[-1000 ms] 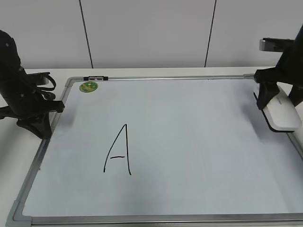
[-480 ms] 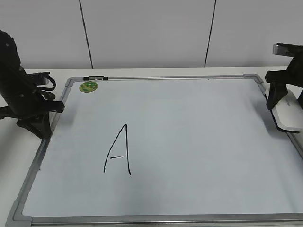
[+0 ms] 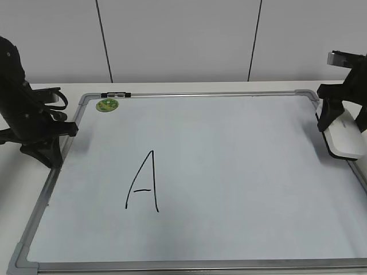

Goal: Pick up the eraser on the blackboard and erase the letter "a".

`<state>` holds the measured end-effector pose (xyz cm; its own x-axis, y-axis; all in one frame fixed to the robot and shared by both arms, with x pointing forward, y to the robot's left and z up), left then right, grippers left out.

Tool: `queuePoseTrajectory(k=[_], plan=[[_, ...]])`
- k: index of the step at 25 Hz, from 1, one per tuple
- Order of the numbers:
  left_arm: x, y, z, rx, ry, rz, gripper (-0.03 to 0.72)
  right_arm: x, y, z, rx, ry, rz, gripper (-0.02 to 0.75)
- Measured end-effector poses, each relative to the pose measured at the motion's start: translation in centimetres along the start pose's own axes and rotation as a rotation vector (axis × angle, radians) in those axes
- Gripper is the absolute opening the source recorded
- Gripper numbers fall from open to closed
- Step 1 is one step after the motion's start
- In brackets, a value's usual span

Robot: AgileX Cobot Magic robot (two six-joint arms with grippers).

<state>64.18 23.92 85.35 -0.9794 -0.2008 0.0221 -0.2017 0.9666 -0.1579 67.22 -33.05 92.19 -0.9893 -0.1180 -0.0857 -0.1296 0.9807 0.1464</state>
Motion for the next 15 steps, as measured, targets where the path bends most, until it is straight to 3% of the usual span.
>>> queuePoseTrajectory(k=[15], plan=[[0.0, 0.0, 0.0, 0.0, 0.001, 0.0, 0.055, 0.3, -0.9, 3.7, -0.002, 0.087, -0.023, 0.519]])
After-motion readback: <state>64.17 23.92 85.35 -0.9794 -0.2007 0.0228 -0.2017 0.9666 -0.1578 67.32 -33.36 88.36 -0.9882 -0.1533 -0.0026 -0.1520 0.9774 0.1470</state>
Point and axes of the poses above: a point on each arm's last joint axis where the gripper is mounted, z pointing out along that axis toward the gripper, y along the wrist's bending axis when the last joint is at zero, x = y × z, the point moved 5 cm from there along z, pointing out along that axis toward the gripper, and after that the axes turned 11 degrees about -z, right-handed, at the moved point
